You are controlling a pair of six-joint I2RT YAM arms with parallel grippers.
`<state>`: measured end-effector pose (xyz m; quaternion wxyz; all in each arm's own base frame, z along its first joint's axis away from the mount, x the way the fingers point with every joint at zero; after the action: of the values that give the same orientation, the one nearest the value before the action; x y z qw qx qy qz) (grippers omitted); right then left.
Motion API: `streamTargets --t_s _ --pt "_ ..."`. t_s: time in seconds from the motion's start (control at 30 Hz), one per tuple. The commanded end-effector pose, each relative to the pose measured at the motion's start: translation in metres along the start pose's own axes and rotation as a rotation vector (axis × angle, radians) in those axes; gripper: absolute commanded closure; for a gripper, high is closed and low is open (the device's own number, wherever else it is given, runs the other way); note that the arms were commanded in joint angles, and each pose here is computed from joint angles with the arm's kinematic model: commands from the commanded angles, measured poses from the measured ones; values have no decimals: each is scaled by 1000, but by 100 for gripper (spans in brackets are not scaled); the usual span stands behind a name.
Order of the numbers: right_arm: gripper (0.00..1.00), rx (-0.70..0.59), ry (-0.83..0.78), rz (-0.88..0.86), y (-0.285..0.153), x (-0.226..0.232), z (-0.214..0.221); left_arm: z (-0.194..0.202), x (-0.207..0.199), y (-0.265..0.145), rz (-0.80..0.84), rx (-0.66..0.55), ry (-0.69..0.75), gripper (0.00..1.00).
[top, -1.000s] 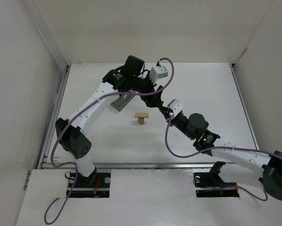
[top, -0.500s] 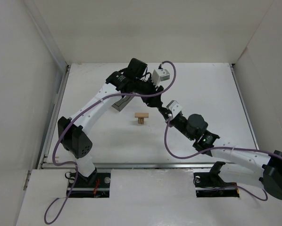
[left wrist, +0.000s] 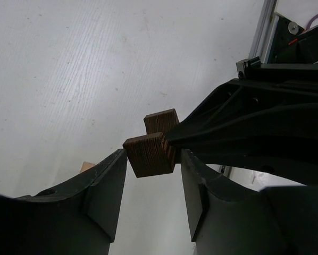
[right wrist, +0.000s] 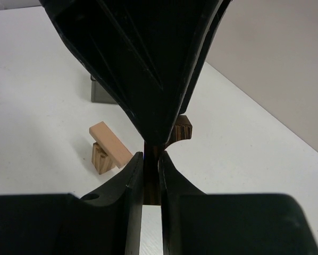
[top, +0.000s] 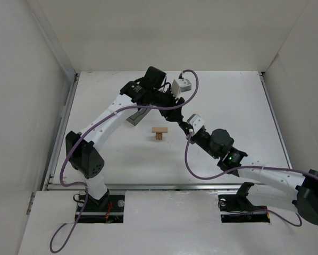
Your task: Build the wood block tower
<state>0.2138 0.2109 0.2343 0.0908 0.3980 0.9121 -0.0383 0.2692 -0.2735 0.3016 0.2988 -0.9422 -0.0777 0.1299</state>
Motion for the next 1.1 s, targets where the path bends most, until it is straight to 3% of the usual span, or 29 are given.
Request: streamTargets --t_s 0.0,0.2,0.33,0.37,0.4,0.57,0.67,0.77,0.8,0.83,0.97,1.07 --pt "100 -167 -3 25 2 -6 -44 4 -5 3 47 3 -19 58" --pt "100 -170 -3 7 2 -2 -45 1 -1 0 23 -4 -26 39" --pt "100 -170 -3 7 2 -2 -45 -3 5 -8 2 -23 -37 37" --pt "100 -170 -3 7 2 -2 -45 -4 4 -7 15 -27 -37 39" --pt "100 -170 -12 8 2 -3 -45 -4 3 -7 23 -30 -37 49" --pt "100 -179 -11 10 2 -4 -49 -3 0 -6 61 -35 -33 72" --pt "100 -183 -11 -8 2 0 -49 -3 -2 -6 81 -41 -33 96" --pt "100 -167 -13 -11 2 1 -47 -3 -1 -6 81 -42 -22 100" --pt "93 -174 -2 -11 3 0 -53 -1 0 -6 66 -28 -4 100" --pt "58 -151 11 2 5 -1 -51 -2 2 -8 48 -21 13 100" --pt "3 -80 96 43 3 -2 -49 7 25 -18 -157 98 164 98" --pt "0 -101 110 35 -16 -3 -45 10 36 -34 -221 181 326 96"
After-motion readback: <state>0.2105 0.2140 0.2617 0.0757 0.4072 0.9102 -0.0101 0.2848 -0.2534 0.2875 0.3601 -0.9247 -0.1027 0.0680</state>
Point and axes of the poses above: each gripper's point midway between its finger pads, its own y axis out along the fingers, its own x axis along the line the jaws close on, z = x × y, the point moved 8 cm from there along -y, back along the fingers, and after that the axes turned 6 degrees about y, right-handed, at the moved point
